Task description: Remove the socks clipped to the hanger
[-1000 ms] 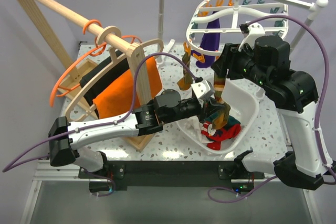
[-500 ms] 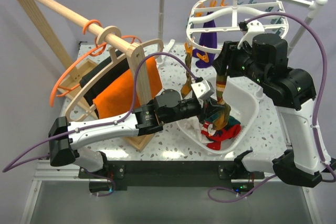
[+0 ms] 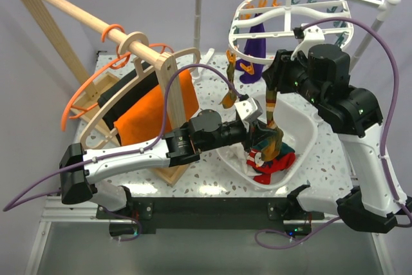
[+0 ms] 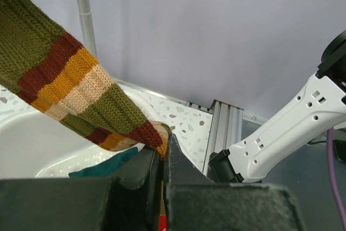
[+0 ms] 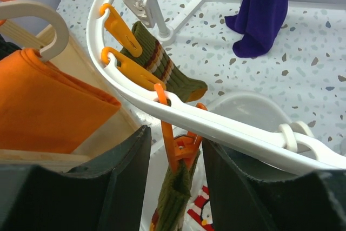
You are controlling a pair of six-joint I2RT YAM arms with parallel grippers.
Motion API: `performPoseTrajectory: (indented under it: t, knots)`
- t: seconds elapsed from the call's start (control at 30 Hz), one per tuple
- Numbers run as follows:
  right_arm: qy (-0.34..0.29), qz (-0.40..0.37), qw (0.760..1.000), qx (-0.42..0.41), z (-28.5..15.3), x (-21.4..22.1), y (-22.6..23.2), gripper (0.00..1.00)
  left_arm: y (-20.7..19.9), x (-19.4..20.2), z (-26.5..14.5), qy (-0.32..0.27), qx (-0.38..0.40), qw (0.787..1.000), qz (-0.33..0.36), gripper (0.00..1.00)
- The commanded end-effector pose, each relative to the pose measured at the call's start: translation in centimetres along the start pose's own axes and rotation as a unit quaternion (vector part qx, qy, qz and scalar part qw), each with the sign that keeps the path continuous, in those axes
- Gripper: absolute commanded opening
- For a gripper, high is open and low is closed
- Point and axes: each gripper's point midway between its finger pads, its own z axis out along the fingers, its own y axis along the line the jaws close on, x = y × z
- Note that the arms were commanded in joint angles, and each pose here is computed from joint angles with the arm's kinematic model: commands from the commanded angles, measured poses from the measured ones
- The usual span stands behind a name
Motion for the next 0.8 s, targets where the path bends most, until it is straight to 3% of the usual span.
performPoseTrajectory:
  t: [0.0,0.1,0.13,0.23,0.53,0.73,0.77]
  knots:
    - [-0.064,0.008,0.998,0.006,0.0,-2.7,-0.1,0.43,-1.5,-2.3,-0.4,-0.036,0.027,0.999,-0.004,0.0]
    - [-0.063,0.008,0.998,0.009,0.0,-2.5,-0.3,0.29,-1.5,-2.1,-0.5,-0.034,0.026,0.999,-0.004,0.0]
    - [-0.063,0.008,0.998,0.012,0.0,-2.4,-0.4,0.18,-1.4,-1.9,-0.5,-0.032,0.024,0.999,-0.004,0.0]
    - [-0.06,0.009,0.998,0.011,0.0,-2.1,-0.4,0.03,-1.0,-1.4,-0.4,-0.026,0.014,1.0,-0.004,0.0]
    - [-0.056,0.008,0.998,0.002,-0.8,-1.7,-0.3,0.0,0.6,2.5,-0.1,0.03,-0.022,0.999,-0.006,0.01]
    - [-0.05,0.005,0.999,-0.007,-1.7,-1.2,-0.3,0.0,3.5,5.8,-0.2,0.084,-0.091,0.992,-0.002,0.44]
    - [-0.048,0.004,0.999,-0.006,-1.7,-1.1,-0.4,0.0,3.8,6.0,-0.2,0.089,-0.099,0.991,-0.001,0.6]
